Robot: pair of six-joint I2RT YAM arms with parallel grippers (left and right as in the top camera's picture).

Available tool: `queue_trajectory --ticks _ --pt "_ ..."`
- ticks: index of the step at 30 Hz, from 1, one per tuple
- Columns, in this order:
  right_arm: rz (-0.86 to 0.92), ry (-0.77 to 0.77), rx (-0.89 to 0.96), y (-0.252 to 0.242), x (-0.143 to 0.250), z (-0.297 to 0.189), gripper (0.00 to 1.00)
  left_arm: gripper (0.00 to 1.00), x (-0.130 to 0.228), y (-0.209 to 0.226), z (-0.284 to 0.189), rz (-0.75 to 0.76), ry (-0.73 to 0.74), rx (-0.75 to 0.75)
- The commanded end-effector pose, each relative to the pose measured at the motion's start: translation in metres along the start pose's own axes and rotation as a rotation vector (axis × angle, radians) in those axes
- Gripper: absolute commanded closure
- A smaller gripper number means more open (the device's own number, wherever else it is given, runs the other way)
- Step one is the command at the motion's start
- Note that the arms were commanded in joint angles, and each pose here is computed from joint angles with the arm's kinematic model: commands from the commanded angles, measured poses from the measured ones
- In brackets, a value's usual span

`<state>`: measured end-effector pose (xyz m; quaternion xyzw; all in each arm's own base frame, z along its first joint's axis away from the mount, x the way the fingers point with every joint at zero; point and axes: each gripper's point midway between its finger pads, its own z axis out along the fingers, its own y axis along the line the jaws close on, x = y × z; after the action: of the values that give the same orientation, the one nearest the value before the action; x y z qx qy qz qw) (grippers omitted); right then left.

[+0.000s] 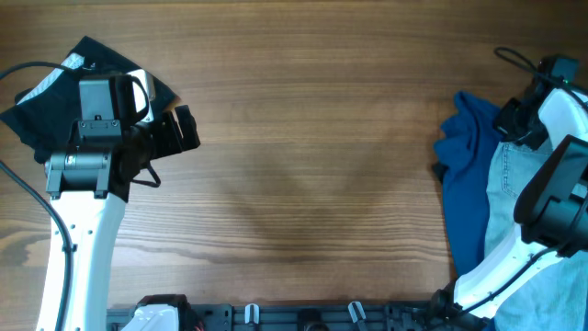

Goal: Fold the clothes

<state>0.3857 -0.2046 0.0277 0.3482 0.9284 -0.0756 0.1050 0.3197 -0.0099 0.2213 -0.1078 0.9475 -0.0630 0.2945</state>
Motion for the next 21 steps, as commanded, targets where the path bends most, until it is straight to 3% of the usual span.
queue_trajectory --ticks 1,2,4,6,9,14,15,16,17,19,21 --pt "-0.164 -0.235 -0.274 0.039 -0.050 -0.118 0.96 0.00 -0.004 -0.007 -0.003 0.019 -0.005 0.025" --pt "-0.256 -0.307 -0.389 0.061 -0.051 -0.167 0.96 0.00 -0.002 -0.006 -0.003 0.018 0.003 0.023" --pt "-0.367 -0.402 -0.441 0.083 -0.040 -0.223 0.96 0.00 0.003 -0.005 -0.003 0.018 0.021 0.018" --pt "-0.551 -0.476 -0.531 0.136 0.007 -0.284 0.96 0.00 0.003 -0.004 -0.004 0.017 0.020 0.014" --pt "-0.739 -0.452 -0.654 0.207 0.078 -0.315 0.96 0.00 -0.002 -0.006 -0.012 0.018 -0.010 0.022" --pt "-1.124 -0.282 -0.831 0.323 0.255 -0.322 0.96 0.00 -0.032 0.006 -0.070 0.017 -0.215 -0.057" --pt "-1.198 -0.246 -0.841 0.340 0.292 -0.315 0.80 0.00 -0.037 0.011 -0.085 0.011 -0.267 -0.088" --pt "-1.245 -0.226 -0.832 0.349 0.314 -0.307 0.39 0.00 -0.042 0.016 -0.100 0.005 -0.317 -0.117" --pt "-1.281 -0.214 -0.811 0.355 0.332 -0.298 0.27 0.00 -0.044 0.020 -0.111 -0.001 -0.356 -0.135" --pt "-1.282 -0.222 -0.737 0.360 0.345 -0.284 0.22 0.00 -0.046 0.021 -0.130 -0.007 -0.421 -0.132" --pt "-1.212 -0.270 -0.680 0.356 0.326 -0.284 0.20 0.00 -0.044 0.020 -0.137 -0.008 -0.440 -0.125"
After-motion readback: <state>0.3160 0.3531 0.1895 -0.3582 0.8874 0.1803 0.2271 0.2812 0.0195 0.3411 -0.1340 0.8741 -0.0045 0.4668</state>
